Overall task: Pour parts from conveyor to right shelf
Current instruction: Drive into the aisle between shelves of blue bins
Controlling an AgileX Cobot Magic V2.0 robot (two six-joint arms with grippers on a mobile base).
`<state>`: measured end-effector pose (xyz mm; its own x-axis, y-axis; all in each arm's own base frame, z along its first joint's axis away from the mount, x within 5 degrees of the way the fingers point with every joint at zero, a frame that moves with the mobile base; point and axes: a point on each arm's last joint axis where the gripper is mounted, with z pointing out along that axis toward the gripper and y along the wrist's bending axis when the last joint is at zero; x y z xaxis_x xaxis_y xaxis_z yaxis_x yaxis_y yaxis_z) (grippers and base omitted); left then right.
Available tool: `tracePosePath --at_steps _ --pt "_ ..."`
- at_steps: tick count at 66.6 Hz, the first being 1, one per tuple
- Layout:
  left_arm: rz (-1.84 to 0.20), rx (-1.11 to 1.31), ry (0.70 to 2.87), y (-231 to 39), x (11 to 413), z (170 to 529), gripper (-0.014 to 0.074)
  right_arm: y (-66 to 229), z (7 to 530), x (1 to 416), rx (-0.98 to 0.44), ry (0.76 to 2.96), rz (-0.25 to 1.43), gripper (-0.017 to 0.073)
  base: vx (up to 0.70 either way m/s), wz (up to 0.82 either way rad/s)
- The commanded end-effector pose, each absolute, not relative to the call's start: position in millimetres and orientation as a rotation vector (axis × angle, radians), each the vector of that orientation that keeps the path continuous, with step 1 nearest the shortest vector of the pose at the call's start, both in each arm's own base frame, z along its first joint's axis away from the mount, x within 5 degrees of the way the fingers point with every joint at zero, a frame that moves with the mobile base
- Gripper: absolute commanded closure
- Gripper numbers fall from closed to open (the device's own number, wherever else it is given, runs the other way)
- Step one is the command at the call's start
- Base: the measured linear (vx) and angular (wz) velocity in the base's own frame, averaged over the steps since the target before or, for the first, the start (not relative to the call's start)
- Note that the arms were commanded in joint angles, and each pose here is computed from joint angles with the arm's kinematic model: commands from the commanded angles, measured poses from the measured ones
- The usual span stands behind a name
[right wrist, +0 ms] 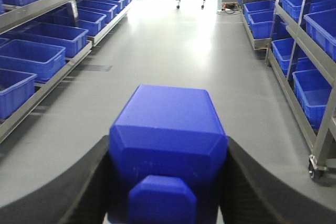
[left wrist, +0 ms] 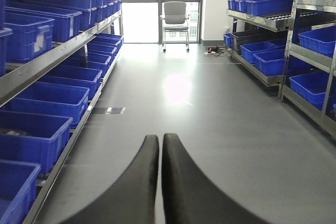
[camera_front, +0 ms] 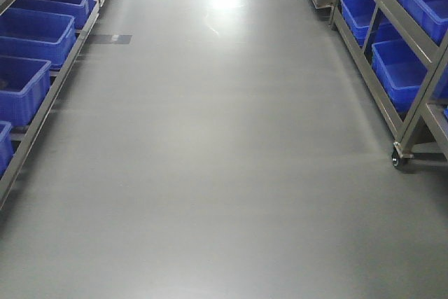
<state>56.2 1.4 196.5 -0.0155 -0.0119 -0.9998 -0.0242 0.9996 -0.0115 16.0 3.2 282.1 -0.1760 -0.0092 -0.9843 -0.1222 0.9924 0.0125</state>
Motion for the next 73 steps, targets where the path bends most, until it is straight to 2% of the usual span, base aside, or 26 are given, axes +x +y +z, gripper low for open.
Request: tracePosePath --at_steps 1,41,73 --pt "-0.009 -0.029 1.489 0.8 54.6 210.0 0.0600 2.9 296.2 16.7 -0.094 1.662 0.093 0.0564 0.45 -0.09" --pt "-0.009 -0.029 1.489 0.8 54.6 210.0 0.0600 2.9 296.2 16.7 -0.094 1.662 0.093 0.0564 0.53 -0.05" --pt "-0.009 -0.029 1.489 0.8 54.6 210.0 0.0600 2.8 296.3 16.8 -0.094 1.661 0.093 0.0564 0.64 0.09"
